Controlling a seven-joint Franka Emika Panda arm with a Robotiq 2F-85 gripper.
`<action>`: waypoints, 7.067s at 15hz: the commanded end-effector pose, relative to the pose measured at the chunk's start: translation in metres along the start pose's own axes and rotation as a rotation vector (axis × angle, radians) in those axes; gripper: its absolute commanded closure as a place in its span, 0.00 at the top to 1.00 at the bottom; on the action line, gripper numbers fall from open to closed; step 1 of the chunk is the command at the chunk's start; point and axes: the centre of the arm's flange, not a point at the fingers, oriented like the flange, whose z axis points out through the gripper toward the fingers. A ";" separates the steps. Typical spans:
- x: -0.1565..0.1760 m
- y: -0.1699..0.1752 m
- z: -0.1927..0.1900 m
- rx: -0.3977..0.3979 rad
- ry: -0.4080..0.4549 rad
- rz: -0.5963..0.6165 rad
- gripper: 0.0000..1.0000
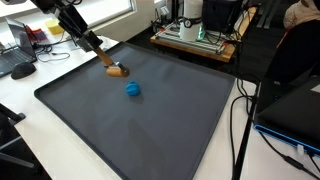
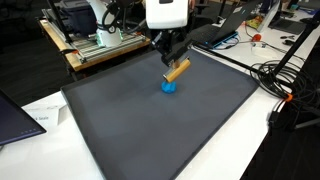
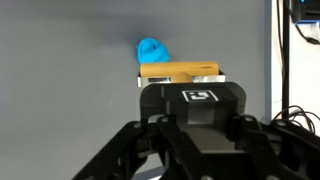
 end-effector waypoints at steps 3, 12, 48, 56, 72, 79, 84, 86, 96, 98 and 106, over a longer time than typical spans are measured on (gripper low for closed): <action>0.008 0.024 -0.005 0.072 0.091 -0.021 0.22; -0.055 0.082 -0.014 0.044 0.235 -0.053 0.22; -0.160 0.026 0.081 -0.084 0.628 0.068 0.22; -0.181 -0.011 0.096 -0.290 0.757 0.013 0.22; -0.228 -0.115 0.115 -0.543 0.773 -0.225 0.22; -0.238 -0.196 0.134 -0.646 0.657 -0.312 0.22; -0.240 -0.235 0.155 -0.726 0.645 -0.388 0.22; -0.239 -0.247 0.161 -0.773 0.654 -0.429 0.22; -0.203 -0.275 0.176 -0.937 0.505 -0.486 0.22; -0.195 -0.278 0.179 -0.942 0.477 -0.486 0.22; -0.153 -0.284 0.170 -0.932 0.344 -0.450 0.22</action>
